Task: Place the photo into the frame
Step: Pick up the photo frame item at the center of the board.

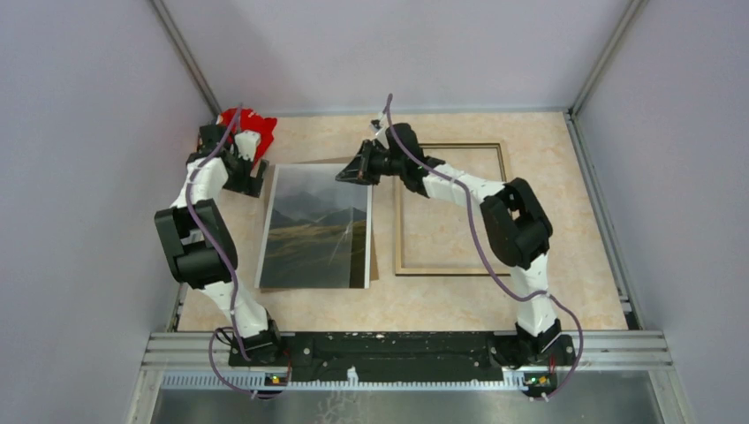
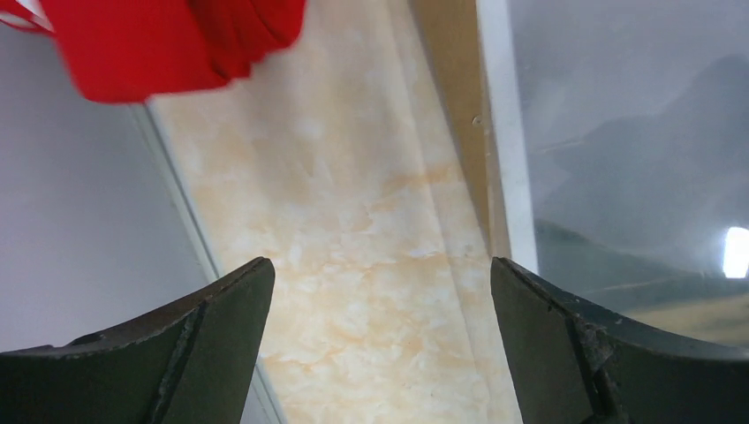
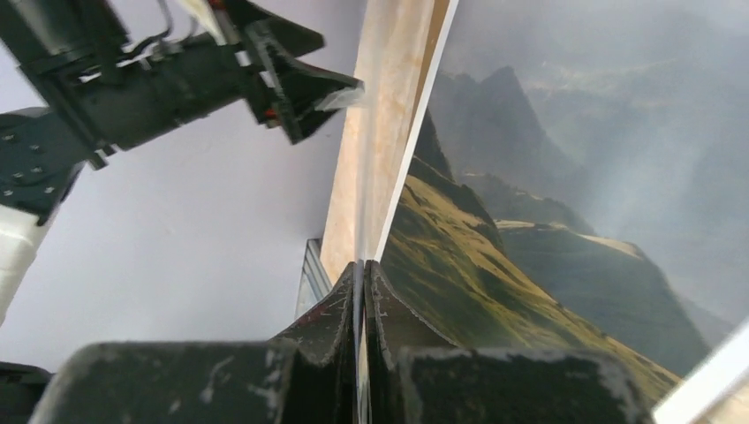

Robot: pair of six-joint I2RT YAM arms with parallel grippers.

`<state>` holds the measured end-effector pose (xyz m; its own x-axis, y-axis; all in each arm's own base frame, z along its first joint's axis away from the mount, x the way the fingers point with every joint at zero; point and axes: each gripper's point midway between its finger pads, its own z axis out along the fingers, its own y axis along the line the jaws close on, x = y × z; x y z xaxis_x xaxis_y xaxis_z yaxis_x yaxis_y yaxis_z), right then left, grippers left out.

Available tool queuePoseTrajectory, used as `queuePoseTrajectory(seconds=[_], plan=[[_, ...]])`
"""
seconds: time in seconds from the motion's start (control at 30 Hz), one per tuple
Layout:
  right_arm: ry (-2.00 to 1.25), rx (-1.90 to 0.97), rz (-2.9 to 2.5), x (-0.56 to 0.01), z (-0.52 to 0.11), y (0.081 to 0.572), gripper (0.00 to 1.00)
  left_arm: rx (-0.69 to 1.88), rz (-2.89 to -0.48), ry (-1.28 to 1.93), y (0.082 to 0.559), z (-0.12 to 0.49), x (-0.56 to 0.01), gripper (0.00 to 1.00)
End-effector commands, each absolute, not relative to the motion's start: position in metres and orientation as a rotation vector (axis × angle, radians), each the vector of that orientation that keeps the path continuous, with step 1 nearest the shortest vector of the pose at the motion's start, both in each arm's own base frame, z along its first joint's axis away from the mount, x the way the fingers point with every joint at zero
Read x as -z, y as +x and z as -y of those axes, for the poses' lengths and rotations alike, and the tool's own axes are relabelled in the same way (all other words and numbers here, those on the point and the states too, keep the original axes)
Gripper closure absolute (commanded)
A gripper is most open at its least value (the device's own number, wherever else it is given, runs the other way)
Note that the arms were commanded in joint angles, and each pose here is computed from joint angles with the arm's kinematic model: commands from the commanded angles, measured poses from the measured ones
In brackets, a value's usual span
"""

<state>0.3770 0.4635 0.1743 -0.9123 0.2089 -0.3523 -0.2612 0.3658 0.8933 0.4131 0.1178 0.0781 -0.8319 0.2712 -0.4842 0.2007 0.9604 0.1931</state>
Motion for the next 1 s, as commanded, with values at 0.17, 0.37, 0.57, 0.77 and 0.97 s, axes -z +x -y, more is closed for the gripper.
queuePoseTrajectory(seconds=[0.17,0.37,0.57,0.77,0.97], plan=[[-0.281,-1.389,-2.144,-0.300,-0.335,0.368,1.00,0.001,-2.429,0.526,0.417,-0.039,-0.165,0.02],[-0.115,-1.190,-2.163,-0.314,-0.208,0.333,1.00,0.129,-2.362,0.702,0.430,0.066,-0.158,0.02],[0.070,-0.996,-2.082,-0.350,-0.127,0.302,1.00,0.367,-2.365,0.802,0.438,0.175,-0.144,0.02],[0.125,-0.743,-2.066,-0.383,-0.096,0.281,1.00,0.545,-2.392,0.859,0.432,0.258,-0.120,0.02],[0.209,-0.608,-2.030,-0.390,-0.075,0.275,1.00,0.686,-2.412,0.892,0.416,0.306,-0.098,0.02]])
